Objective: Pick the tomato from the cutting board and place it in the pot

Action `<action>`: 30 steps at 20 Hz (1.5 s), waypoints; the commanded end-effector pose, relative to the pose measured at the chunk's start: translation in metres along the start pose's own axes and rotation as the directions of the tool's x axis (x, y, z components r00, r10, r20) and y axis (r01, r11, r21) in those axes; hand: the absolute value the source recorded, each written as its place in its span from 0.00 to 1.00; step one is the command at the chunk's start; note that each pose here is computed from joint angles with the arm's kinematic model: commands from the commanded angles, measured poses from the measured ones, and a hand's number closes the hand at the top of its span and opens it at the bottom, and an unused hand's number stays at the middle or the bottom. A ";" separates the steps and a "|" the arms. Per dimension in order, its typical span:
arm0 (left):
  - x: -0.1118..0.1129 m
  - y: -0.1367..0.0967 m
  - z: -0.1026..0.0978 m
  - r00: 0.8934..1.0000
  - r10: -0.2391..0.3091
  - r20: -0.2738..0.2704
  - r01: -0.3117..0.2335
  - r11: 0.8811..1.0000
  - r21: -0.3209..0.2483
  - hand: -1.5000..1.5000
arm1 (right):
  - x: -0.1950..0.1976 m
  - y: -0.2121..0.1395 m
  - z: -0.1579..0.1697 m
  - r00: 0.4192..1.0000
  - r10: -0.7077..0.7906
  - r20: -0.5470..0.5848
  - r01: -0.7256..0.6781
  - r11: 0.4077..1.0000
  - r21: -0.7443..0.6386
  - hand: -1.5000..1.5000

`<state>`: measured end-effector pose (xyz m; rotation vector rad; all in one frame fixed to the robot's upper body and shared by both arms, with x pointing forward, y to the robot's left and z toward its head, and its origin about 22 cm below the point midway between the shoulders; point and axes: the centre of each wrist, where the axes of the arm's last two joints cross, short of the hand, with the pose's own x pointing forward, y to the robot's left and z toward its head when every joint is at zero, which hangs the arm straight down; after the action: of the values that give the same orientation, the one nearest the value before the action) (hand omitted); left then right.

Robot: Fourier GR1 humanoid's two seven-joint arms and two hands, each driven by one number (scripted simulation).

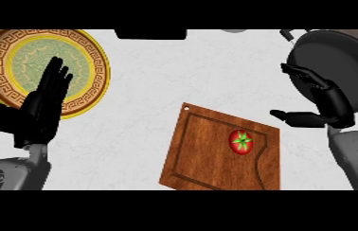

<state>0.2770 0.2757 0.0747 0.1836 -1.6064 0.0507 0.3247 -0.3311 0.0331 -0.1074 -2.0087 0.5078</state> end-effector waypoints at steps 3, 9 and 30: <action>0.000 0.013 -0.010 1.000 0.023 0.012 -0.023 1.000 0.014 0.50 | 0.010 -0.021 -0.008 0.997 0.016 0.082 -0.025 0.993 0.116 0.00; 0.015 0.006 -0.004 1.000 0.013 -0.008 -0.013 1.000 0.003 0.50 | 0.048 -0.024 -0.033 0.972 0.230 -0.055 -0.180 0.870 0.459 0.00; 0.002 -0.003 0.008 1.000 0.007 0.011 -0.008 0.999 0.039 0.50 | 0.107 0.088 -0.017 0.854 0.510 -0.104 -0.250 0.578 0.777 0.00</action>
<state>0.2808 0.2782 0.0811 0.2024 -1.6111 0.0705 0.2892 -0.2202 0.1092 -0.1181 -1.3262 1.4805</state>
